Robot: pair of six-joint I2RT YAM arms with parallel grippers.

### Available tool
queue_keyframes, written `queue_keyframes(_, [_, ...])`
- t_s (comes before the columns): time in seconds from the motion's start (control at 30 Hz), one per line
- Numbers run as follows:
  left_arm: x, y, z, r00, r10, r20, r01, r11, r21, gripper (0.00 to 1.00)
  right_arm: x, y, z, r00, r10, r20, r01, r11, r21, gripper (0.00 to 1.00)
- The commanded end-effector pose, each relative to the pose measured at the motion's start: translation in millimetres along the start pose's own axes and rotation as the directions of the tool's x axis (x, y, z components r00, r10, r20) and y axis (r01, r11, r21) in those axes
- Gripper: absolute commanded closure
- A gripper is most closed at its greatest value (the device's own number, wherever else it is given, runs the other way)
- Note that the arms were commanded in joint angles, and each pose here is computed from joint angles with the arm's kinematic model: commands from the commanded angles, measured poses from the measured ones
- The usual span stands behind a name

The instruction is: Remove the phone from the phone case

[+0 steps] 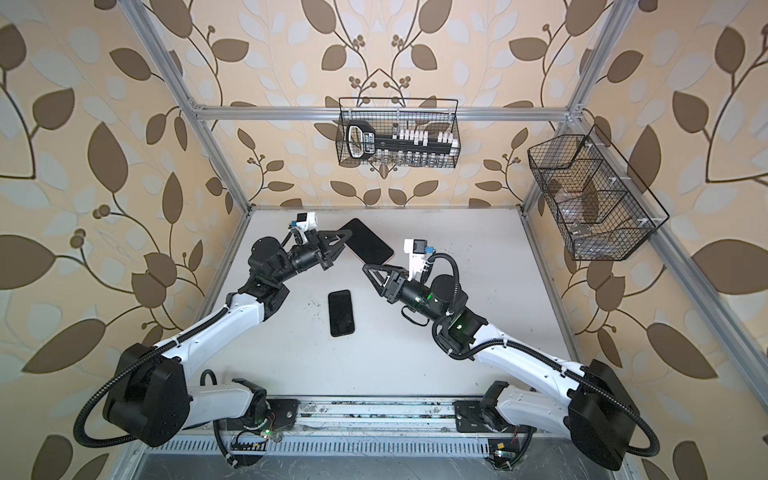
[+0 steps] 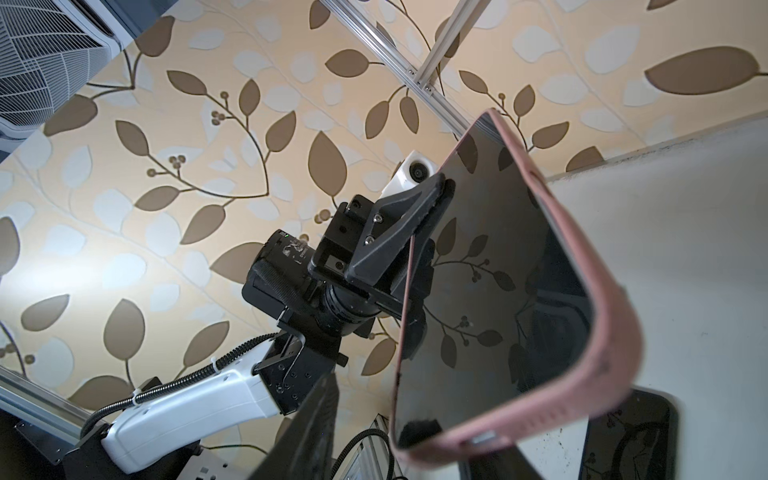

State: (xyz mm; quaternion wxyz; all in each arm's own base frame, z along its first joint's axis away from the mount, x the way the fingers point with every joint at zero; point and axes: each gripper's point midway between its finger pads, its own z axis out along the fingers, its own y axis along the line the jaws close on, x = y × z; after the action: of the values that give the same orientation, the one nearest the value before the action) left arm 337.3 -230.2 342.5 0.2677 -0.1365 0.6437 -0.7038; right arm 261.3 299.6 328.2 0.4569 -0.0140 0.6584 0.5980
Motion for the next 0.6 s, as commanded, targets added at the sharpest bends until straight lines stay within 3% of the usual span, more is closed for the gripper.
queue_keyframes(0.0, [5.6, -31.6, -5.2, 0.997, 0.079, 0.005, -0.080, 0.993, 0.089, 1.00, -12.5, 22.6, 3.4, 0.996, 0.052, 0.070, -0.046, 0.995, -0.083, 0.59])
queue_keyframes(0.57, [8.4, -31.8, -9.2, 0.997, 0.081, 0.006, -0.081, 0.993, 0.081, 1.00, -10.3, 13.9, 12.3, 0.995, 0.025, 0.093, -0.022, 0.999, -0.024, 0.78])
